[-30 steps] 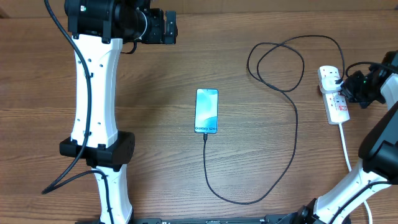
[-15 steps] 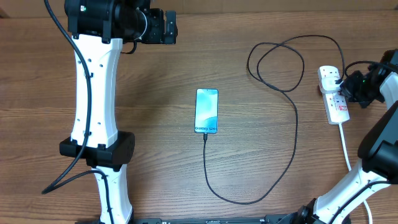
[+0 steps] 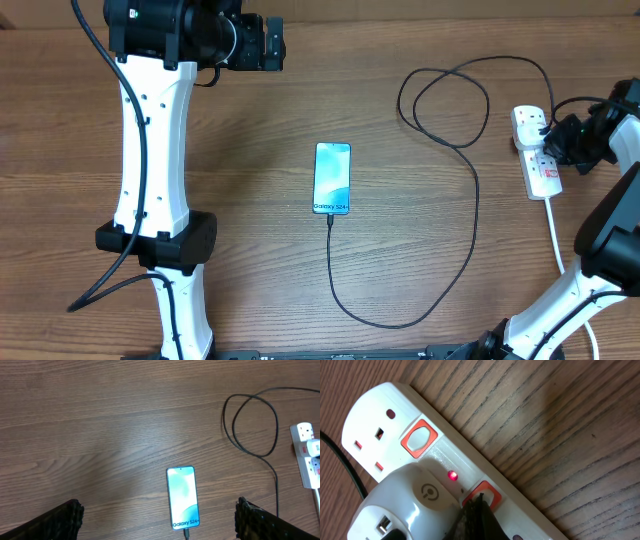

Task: Plug charger to phone and switch on socket
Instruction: 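Press the orange socket switch down with the right gripper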

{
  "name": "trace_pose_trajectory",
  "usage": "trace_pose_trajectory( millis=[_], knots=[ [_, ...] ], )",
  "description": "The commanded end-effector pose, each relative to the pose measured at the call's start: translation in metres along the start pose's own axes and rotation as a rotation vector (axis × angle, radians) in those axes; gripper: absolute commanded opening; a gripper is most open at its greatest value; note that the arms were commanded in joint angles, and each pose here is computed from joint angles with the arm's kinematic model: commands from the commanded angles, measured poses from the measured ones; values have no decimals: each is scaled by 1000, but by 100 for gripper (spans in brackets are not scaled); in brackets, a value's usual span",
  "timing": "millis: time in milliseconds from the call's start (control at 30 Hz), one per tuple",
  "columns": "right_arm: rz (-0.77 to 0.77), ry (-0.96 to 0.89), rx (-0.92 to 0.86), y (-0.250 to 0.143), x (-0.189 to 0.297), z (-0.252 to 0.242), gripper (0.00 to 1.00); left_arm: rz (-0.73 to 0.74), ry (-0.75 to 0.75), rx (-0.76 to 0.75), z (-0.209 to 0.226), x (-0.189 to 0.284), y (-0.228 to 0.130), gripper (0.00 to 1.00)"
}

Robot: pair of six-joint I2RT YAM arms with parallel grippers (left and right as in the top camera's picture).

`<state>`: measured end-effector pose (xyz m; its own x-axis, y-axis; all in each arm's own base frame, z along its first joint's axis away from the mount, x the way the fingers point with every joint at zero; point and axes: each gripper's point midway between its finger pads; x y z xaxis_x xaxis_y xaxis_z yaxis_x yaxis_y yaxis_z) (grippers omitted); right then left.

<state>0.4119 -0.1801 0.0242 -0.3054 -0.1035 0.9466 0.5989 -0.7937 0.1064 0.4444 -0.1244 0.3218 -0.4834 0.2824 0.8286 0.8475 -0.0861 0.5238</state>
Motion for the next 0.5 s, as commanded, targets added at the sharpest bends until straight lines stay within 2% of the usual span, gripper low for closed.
trace_pose_trajectory(
  millis=[0,200,467],
  knots=[
    [203,113,20,-54,-31,35,4,7,17,-4,6,-4,0,100],
    [130,139,-110,-18,-3,19,4,7,17,-4,6,-4,0,100],
    [-26,231,-185,22,68,1,4,7,17,-4,6,-4,0,100]
  ],
)
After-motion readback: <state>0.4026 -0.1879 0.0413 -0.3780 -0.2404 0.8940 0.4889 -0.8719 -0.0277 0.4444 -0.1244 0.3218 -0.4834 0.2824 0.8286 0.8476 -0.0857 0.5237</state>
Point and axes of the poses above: each gripper's point midway between its finger pads, its own x axis back along the fingers, its own z axis along the line the jaws close on, y = z × x, and after that the axes turned 5 degrees about -x, right-handed
